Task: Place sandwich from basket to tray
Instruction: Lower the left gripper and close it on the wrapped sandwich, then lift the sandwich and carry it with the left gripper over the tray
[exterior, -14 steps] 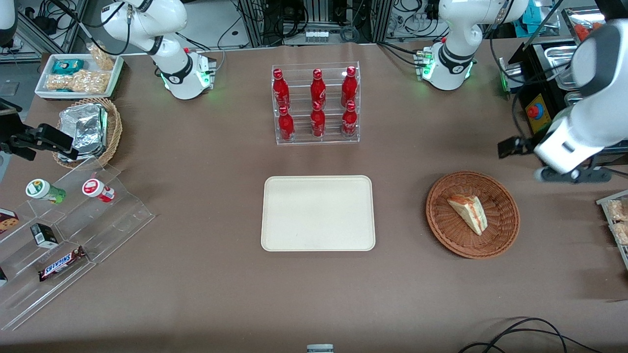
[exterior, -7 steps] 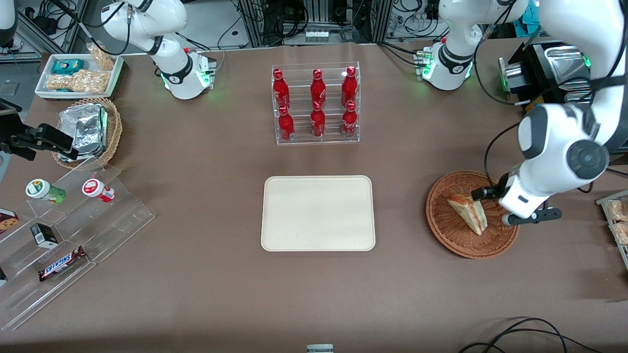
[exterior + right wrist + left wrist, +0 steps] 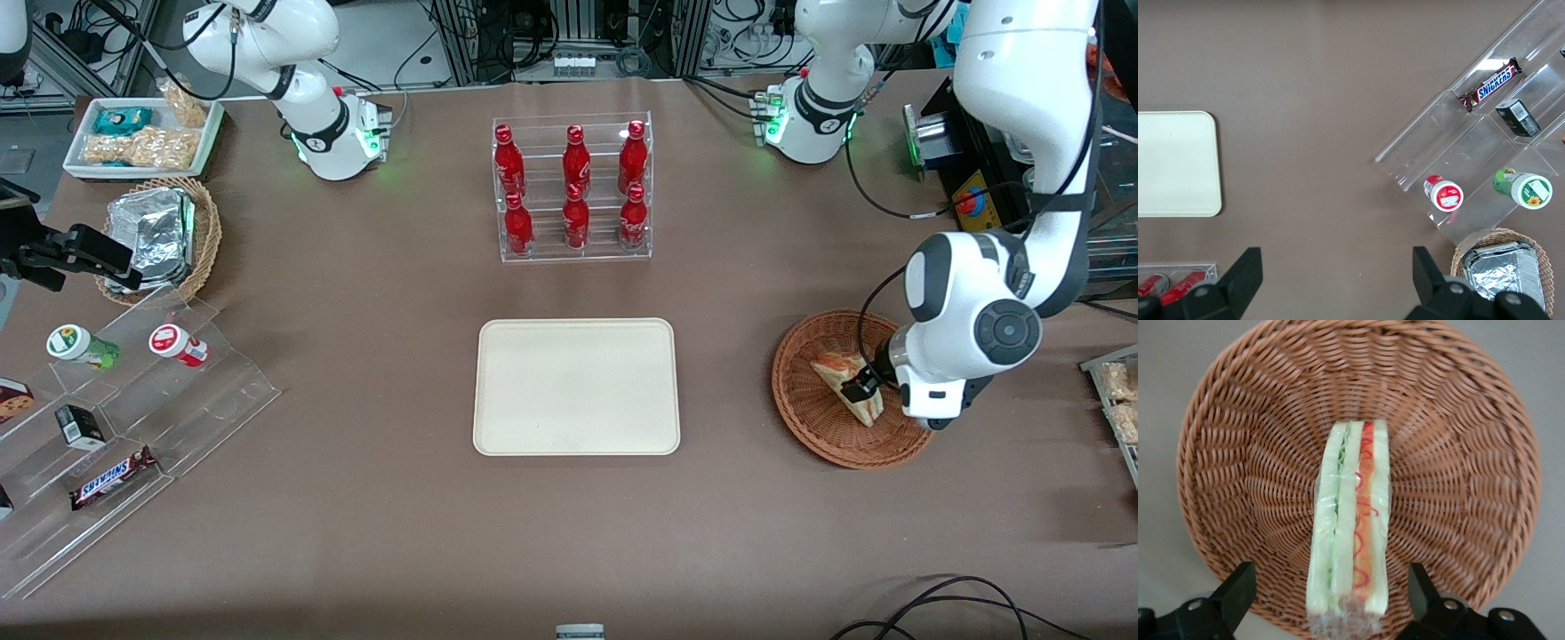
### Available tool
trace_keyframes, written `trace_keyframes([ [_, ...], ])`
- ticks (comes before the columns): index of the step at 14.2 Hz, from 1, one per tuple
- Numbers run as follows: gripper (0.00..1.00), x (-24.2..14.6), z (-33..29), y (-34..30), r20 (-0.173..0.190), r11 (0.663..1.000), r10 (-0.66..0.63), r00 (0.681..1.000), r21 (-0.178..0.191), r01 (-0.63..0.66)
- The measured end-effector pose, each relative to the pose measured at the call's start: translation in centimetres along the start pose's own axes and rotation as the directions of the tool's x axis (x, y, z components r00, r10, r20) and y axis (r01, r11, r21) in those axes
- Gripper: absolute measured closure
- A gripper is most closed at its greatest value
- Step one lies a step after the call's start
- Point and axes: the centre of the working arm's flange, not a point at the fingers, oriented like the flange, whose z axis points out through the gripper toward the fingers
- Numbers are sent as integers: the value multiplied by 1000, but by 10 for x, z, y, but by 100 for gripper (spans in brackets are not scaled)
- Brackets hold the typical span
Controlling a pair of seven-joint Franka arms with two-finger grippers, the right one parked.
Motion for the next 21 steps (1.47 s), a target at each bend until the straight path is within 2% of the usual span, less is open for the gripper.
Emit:
trace_keyframes([
  [1, 5, 1, 9, 1, 8, 999, -37, 999, 9, 37],
  [2, 5, 1, 17, 2, 14, 997, -76, 997, 18, 76],
  [3, 12, 2, 24, 3, 17, 993, -112, 994, 24, 112],
  [6, 44, 5, 19, 7, 10, 988, -157, 988, 14, 157],
  [7, 53, 6, 13, 9, 8, 987, -162, 987, 9, 162],
  [9, 67, 8, -8, 11, 15, 986, -166, 986, 20, 166],
  [12, 74, -3, -60, 18, 44, 988, -152, 987, 44, 150],
  [13, 76, -13, -77, 25, 51, 991, -133, 990, 37, 131],
  [15, 85, -47, -95, 50, 55, 998, -63, 996, 12, 63],
  [17, 86, -90, -96, 79, 64, 1000, 25, 998, -2, -25],
  [18, 86, -113, -97, 94, 53, 995, 98, 994, -22, -97],
  [19, 86, -137, -97, 111, 15, 976, 214, 977, -41, -214],
  [20, 86, -160, -96, 127, -46, 940, 335, 941, -45, -337],
  [21, 86, -184, -94, 144, -112, 893, 444, 889, -29, -449],
])
